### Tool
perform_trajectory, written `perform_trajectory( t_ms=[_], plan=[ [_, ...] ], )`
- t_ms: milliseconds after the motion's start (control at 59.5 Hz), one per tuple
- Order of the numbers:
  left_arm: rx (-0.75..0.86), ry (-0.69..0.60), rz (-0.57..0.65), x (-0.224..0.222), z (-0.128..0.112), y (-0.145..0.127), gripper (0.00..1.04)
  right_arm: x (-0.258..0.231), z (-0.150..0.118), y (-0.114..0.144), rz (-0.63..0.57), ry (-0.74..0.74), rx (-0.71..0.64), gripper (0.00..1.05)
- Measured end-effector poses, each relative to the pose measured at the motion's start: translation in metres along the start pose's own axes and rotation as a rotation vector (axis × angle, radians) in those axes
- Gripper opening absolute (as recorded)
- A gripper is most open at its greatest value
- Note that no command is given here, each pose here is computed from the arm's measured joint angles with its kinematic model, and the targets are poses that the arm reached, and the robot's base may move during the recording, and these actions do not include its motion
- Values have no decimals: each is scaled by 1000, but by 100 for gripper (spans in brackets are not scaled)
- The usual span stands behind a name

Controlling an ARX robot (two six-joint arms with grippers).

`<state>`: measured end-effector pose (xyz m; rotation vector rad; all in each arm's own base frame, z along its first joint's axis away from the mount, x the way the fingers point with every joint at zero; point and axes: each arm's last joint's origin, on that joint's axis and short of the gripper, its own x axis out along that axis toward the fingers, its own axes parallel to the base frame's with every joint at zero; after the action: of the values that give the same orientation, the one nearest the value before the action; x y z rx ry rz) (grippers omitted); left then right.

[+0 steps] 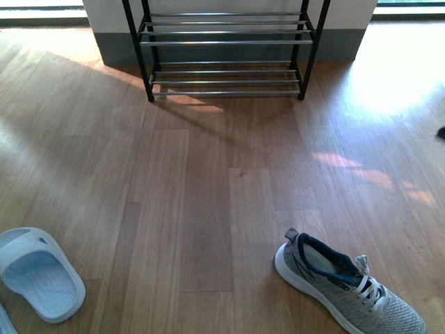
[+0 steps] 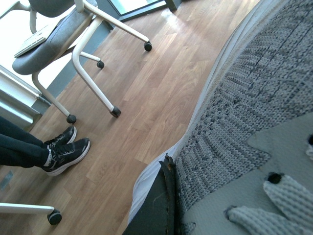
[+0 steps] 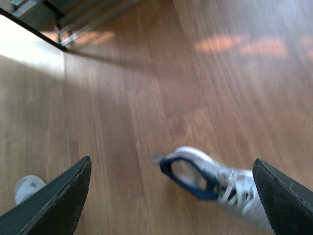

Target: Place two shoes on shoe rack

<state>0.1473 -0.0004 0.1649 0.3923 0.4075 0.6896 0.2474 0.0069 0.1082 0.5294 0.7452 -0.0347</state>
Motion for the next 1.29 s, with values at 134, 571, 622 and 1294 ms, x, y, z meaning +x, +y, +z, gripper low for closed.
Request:
perform_trajectory(
  t_ms=[134,571,622,1294],
  plan=[
    [0,0,0,0,0,0,2,57,-19,-11,-93,145,248,96],
    [0,0,0,0,0,0,2,141,-92,-63,-457,413,711,96],
    [0,0,0,0,0,0,2,146,-98,-68,-475,425,739,96],
    [0,0,0,0,0,0,2,183,-114,-61,-502,451,940,96]
  ],
)
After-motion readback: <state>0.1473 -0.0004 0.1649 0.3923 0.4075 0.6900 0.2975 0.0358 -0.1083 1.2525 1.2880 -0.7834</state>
